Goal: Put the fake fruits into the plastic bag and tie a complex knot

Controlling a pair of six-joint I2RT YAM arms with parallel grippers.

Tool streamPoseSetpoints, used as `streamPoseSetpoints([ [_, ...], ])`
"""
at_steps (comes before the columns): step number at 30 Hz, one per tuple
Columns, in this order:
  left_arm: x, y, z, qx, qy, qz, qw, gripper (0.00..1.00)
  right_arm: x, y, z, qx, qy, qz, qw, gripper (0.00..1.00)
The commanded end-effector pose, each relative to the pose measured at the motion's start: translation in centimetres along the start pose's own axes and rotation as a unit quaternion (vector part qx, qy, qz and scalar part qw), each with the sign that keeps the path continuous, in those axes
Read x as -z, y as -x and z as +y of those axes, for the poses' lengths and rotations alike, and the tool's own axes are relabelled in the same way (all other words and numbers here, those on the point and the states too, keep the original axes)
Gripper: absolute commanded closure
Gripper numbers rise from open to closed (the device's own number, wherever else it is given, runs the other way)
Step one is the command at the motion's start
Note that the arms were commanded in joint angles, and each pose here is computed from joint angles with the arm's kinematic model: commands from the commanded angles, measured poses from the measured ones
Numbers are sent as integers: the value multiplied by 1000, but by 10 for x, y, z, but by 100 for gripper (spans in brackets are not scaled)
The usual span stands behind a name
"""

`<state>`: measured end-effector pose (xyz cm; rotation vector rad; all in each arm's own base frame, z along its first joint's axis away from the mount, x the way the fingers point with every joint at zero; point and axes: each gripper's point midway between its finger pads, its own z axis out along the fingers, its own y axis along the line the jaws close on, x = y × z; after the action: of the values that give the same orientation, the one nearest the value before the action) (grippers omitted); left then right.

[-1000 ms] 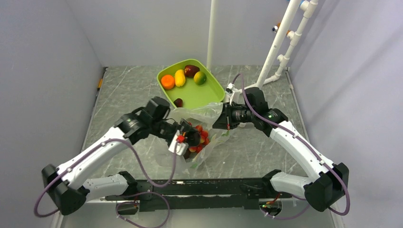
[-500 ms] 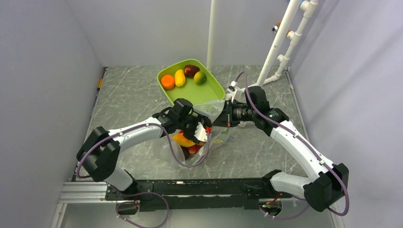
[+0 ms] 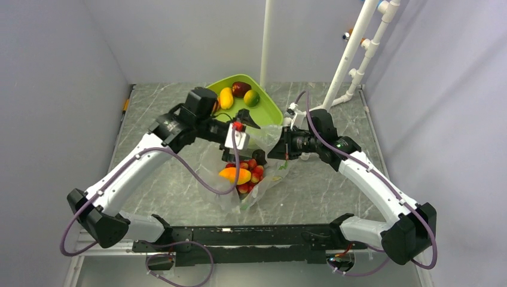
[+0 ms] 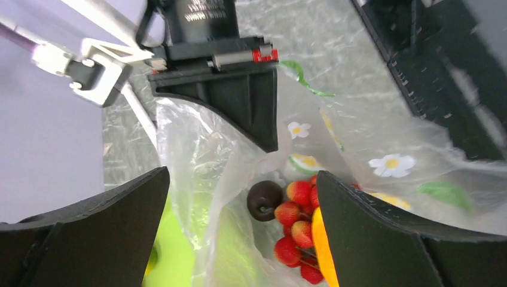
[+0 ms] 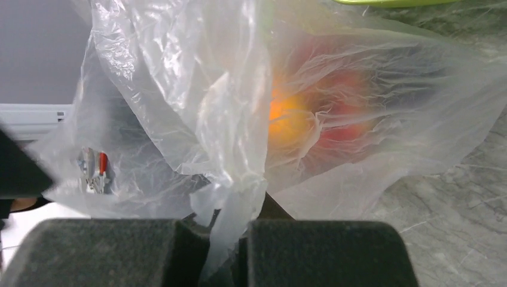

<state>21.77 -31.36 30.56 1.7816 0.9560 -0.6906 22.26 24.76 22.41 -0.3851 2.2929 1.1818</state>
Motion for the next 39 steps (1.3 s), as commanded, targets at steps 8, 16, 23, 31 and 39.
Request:
streamPoseSetpoints([
  [8, 73, 37, -77, 271, -100, -12, 957, 0, -4, 10, -14, 29, -23, -35, 999, 100],
  [16, 75, 30, -120, 242, -89, -11, 966, 1, -2, 12, -17, 48, -34, -34, 998, 100],
  [23, 68, 39, -148, 288, -186, -19, 939, 1, 2, 16, -17, 68, -46, -31, 996, 100],
  [31, 63, 45, -173, 326, -207, -28, 922, 1, 3, 20, -17, 81, -49, -29, 995, 98],
  [39, 74, 70, -183, 336, -251, -50, 906, 1, 4, 20, -18, 88, -52, -29, 994, 97],
])
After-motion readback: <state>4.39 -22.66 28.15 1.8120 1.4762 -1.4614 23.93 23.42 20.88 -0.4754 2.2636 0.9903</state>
